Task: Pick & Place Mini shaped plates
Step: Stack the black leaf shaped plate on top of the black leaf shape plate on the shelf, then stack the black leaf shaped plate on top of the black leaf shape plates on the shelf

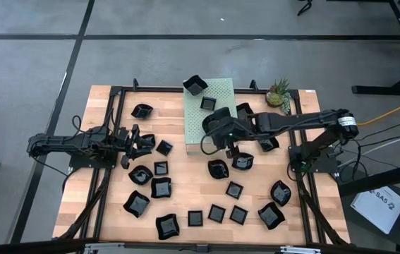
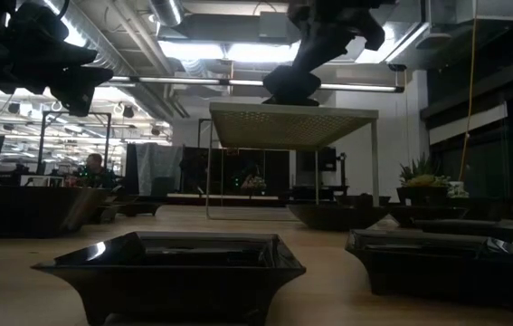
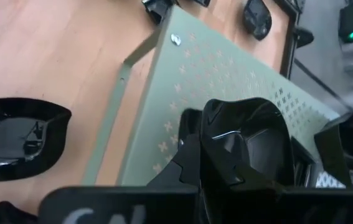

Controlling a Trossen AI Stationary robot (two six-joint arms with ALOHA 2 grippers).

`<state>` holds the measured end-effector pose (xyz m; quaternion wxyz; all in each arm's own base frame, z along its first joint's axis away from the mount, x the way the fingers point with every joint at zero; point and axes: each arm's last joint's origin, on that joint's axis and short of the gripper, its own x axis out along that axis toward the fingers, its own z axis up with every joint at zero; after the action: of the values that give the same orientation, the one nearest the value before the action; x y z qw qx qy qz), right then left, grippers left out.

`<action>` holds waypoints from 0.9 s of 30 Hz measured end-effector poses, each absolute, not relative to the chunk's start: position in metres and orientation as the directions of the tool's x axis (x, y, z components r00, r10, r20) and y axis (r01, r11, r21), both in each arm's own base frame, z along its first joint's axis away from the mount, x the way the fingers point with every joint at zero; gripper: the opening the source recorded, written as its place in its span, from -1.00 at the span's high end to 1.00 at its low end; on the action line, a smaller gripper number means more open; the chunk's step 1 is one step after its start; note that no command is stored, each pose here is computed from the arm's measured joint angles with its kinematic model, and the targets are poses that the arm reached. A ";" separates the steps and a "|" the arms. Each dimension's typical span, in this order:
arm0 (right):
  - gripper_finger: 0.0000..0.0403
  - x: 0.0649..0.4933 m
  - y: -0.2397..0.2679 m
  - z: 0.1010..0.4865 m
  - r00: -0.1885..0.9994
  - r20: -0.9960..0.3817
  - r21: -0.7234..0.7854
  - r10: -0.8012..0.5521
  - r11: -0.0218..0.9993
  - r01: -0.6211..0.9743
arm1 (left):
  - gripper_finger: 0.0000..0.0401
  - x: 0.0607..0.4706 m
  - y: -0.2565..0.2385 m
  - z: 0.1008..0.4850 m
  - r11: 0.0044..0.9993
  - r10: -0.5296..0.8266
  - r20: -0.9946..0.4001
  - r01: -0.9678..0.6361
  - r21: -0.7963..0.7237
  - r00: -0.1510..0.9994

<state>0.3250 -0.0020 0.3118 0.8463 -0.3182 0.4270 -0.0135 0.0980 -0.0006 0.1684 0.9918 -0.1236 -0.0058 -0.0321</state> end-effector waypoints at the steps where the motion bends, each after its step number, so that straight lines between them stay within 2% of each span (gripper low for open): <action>1: 0.98 0.324 -0.003 0.311 0.627 -0.720 -0.547 -0.298 0.800 -0.247 | 0.24 0.098 -0.001 0.168 0.967 -0.062 0.019 0.065 -0.245 0.998; 16: 0.76 0.324 -0.015 0.310 0.608 -0.727 -0.541 -0.319 0.811 -0.222 | 0.24 0.098 -0.001 0.168 0.967 -0.062 0.020 0.065 -0.245 0.998; 27: 0.70 0.324 -0.013 0.310 0.610 -0.728 -0.519 -0.313 0.833 -0.192 | 0.24 0.098 -0.001 0.168 0.967 -0.062 0.019 0.065 -0.245 0.998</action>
<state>0.3237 -0.0134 0.3100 0.8500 -0.2869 0.4403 -0.0357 0.0980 -0.0006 0.1684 0.9918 -0.1236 -0.0058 -0.0319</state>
